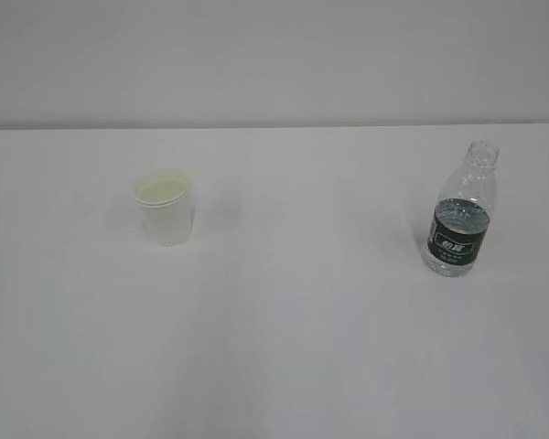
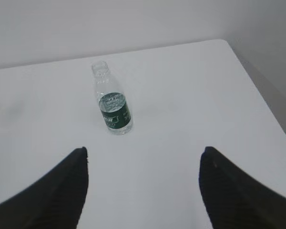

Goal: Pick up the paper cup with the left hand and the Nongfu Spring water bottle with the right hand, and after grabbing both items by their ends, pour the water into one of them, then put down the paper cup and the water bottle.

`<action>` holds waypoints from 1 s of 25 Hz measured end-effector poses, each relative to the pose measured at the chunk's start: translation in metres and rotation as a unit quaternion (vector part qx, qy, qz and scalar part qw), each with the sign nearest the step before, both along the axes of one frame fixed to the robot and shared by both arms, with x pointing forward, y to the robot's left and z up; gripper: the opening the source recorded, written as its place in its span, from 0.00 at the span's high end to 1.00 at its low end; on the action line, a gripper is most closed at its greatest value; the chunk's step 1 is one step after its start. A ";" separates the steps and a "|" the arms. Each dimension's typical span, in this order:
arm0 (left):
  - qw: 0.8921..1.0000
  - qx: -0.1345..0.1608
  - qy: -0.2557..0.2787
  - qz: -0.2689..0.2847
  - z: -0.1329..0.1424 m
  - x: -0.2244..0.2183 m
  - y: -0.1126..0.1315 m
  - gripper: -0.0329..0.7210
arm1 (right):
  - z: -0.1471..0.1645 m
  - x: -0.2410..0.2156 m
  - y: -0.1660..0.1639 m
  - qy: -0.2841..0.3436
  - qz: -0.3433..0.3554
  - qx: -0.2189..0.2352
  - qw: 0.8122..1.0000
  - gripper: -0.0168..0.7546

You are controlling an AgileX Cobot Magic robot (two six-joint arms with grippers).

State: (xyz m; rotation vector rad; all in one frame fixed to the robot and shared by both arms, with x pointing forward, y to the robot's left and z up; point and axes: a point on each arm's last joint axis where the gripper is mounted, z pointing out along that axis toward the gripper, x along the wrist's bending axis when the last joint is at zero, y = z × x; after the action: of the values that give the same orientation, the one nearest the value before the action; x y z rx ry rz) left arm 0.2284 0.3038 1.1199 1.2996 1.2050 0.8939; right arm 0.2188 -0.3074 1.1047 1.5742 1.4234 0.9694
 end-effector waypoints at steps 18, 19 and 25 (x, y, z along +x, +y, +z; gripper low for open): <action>0.995 0.036 0.096 -0.012 -0.022 -0.020 0.003 0.35 | 0.000 -0.038 0.000 -0.008 0.024 -0.043 0.999 0.28; 0.994 0.036 0.101 -0.012 -0.023 -0.020 0.003 0.35 | 0.000 -0.038 -0.001 -0.007 0.023 -0.047 0.999 0.28; 0.989 0.046 0.143 -0.013 -0.038 -0.014 0.001 0.35 | -0.012 -0.029 -0.001 0.019 0.022 -0.055 0.998 0.28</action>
State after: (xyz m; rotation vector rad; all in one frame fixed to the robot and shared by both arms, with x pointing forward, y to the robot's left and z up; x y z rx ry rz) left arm 0.2147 0.3051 1.0814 1.5544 1.3764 0.7683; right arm 0.1897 -0.3088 1.0930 1.4934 1.5163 0.8762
